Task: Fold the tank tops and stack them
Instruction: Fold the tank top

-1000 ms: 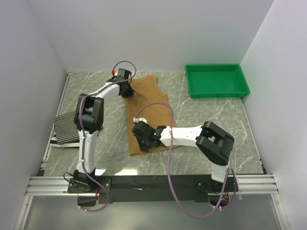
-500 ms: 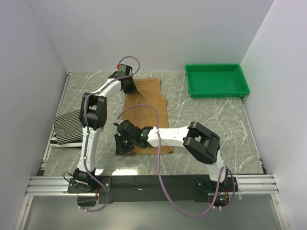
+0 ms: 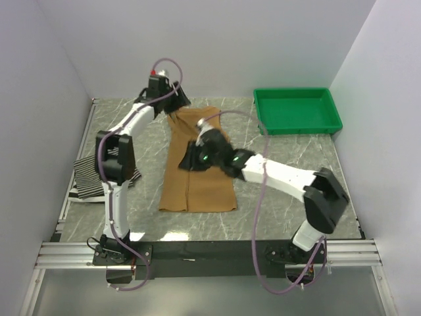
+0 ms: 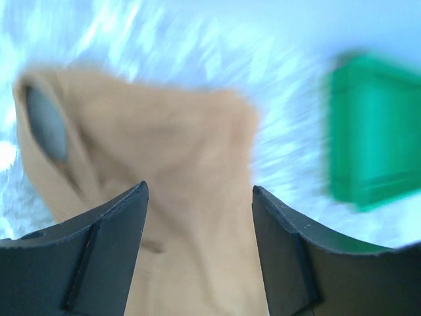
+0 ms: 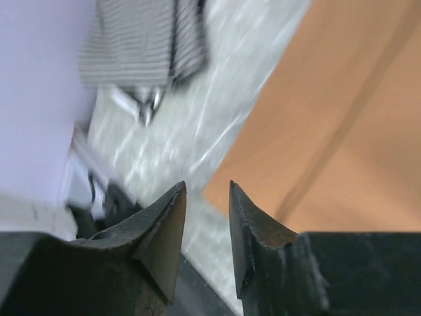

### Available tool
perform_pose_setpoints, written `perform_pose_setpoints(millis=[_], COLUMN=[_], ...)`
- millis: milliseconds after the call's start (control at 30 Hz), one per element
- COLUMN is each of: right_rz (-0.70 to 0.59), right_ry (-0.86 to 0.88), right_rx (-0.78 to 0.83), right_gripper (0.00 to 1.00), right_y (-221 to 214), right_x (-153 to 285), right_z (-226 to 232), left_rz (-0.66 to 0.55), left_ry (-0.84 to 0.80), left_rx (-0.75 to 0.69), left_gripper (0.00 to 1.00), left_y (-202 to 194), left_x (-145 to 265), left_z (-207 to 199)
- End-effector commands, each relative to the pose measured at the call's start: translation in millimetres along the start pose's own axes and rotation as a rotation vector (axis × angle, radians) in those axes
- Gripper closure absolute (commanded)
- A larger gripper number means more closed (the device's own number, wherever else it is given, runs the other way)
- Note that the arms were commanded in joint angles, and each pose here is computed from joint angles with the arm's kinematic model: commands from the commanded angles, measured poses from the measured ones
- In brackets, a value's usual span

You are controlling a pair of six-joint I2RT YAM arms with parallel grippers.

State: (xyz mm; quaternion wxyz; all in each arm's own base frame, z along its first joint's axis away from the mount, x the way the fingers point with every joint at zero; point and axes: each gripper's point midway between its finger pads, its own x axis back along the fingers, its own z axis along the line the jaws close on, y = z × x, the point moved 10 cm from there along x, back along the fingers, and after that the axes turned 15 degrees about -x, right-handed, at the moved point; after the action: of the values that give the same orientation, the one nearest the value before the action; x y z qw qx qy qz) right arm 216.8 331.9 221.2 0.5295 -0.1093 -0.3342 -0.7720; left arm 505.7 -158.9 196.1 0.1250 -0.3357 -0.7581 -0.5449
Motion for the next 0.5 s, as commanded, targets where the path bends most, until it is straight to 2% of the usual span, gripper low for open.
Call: perform_pose_setpoints(millis=[0,67,167,200,267,300,367,400,467], right_rz=[-0.144,-0.159,-0.192,-0.193,-0.206,-0.203,-0.205,-0.198,-0.185], right_ry=[-0.113,-0.202,-0.301,-0.324,-0.391,-0.408,-0.426,-0.428,-0.441], right_rx=[-0.017,-0.041,-0.094,-0.093,-0.131,-0.126,-0.135,-0.139,-0.150], right_gripper=[0.59,0.59,0.59,0.59,0.60,0.60,0.60,0.60,0.60], right_y=[48.3,67.2,104.8,112.7,134.5,140.2,155.7,159.8,171.0], right_x=[27.5,31.3,35.9,36.4,35.0,33.8,30.7,28.8,22.0], right_z=[-30.9,-50.2,-90.0,-99.2,-125.0,-132.1,-148.6,-152.9,-164.4], left_rz=[-0.256,-0.283,-0.244,-0.188,-0.163,-0.099,-0.077,-0.015,-0.005], left_ry=[-0.154,-0.176,-0.162,-0.142,-0.154,-0.155,-0.177,-0.190,-0.225], left_rx=[-0.007,0.017,0.062,0.076,0.075,0.071,0.057,0.045,0.038], left_gripper=[0.30,0.31,0.34,0.36,0.39,0.41,0.42,0.42,0.43], left_y=[60.0,62.5,43.4,24.0,10.2,-14.9,-33.2,-62.7,-79.8], left_x=[60.7,77.9,90.1,87.3,97.0,94.4,104.7,102.8,113.5], left_z=[-34.7,-42.3,-47.6,-48.1,-57.1,-64.6,-77.1,-84.2,-97.4])
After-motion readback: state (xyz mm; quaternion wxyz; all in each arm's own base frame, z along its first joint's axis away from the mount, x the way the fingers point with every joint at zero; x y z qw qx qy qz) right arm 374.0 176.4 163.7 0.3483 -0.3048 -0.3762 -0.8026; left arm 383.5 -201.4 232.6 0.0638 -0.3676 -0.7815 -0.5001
